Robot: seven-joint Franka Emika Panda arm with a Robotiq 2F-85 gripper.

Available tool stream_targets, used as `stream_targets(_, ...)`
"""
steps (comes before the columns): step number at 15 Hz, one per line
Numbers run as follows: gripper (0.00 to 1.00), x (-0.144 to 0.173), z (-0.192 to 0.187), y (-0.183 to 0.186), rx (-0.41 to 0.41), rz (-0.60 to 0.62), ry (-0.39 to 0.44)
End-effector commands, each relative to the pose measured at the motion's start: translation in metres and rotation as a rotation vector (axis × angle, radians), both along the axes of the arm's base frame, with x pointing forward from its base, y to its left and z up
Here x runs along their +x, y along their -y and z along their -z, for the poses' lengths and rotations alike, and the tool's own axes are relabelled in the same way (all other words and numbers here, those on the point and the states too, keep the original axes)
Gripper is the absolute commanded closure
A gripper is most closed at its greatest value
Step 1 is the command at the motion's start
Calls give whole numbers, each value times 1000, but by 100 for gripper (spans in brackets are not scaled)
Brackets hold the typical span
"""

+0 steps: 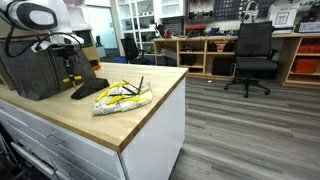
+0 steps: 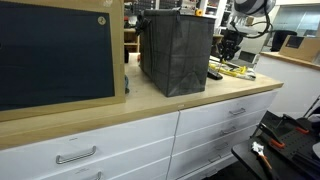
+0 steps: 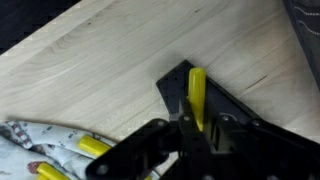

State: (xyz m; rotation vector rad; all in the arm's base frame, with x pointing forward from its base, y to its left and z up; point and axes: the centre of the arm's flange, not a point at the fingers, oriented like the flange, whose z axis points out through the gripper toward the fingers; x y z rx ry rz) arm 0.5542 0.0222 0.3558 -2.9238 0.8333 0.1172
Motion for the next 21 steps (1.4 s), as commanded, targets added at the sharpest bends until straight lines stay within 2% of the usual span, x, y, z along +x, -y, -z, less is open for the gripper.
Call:
stream_targets(1, 96, -7, -10, 10, 29, 66, -12)
stream_targets(8, 96, -8, -6, 7, 19, 141, -17)
stream_targets(17, 96, 0, -14, 5, 31, 452, 74)
stream_targets(21, 96, -4, -13, -5, 46, 404, 51)
